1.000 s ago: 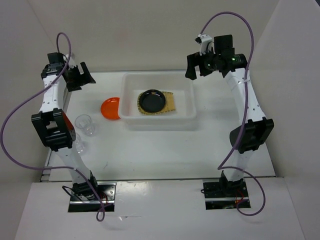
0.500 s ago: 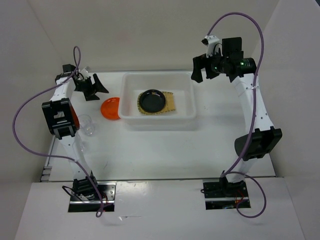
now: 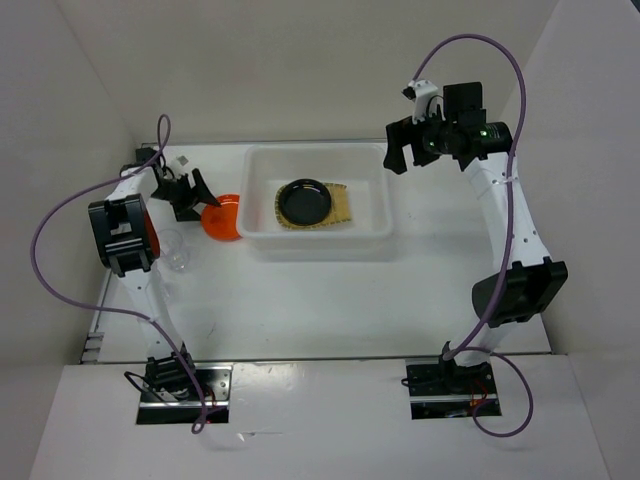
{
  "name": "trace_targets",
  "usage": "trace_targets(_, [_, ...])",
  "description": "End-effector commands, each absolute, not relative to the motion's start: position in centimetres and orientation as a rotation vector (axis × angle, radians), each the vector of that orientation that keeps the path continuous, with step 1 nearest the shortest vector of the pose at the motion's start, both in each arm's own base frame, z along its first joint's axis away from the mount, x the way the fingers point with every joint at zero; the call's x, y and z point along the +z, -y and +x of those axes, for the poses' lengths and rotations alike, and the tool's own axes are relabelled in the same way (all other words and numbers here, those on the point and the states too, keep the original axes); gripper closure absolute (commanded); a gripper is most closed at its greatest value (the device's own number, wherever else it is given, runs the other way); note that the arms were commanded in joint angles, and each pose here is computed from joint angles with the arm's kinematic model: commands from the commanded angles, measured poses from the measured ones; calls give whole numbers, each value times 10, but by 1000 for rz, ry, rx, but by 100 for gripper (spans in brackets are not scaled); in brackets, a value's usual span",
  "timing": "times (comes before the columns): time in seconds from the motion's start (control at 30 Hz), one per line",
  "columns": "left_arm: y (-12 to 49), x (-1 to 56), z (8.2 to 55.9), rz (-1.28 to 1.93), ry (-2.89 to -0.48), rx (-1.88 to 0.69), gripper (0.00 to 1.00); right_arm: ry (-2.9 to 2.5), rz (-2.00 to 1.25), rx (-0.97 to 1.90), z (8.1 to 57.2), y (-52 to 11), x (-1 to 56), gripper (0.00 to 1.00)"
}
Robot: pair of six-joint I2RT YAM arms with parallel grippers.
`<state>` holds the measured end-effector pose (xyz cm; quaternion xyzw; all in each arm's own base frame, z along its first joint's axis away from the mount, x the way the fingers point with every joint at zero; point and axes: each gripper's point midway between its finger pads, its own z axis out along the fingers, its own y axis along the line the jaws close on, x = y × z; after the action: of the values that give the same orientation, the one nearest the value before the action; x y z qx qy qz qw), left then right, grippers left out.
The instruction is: Place the mixed dishes into the plastic bin
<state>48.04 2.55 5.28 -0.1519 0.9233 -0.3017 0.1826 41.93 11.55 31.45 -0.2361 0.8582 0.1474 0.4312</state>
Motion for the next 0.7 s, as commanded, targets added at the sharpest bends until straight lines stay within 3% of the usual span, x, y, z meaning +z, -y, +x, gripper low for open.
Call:
trace_targets(0.0, [-26, 23, 473, -411, -2653, -840, 15, -2087, -596, 347, 407, -114, 333, 1])
trace_targets(0.3, [-18, 11, 471, -399, -2656, -871, 16, -2078, -596, 345, 407, -114, 337, 1])
trace_targets(0.6, [-12, 7, 471, -351, -2639, -938, 38, -2080, -574, 299, 412, -107, 337, 1])
trace_targets(0.67, [-7, 3, 470, -345, -2650, -945, 48, -2079, -579, 283, 412, -105, 337, 1])
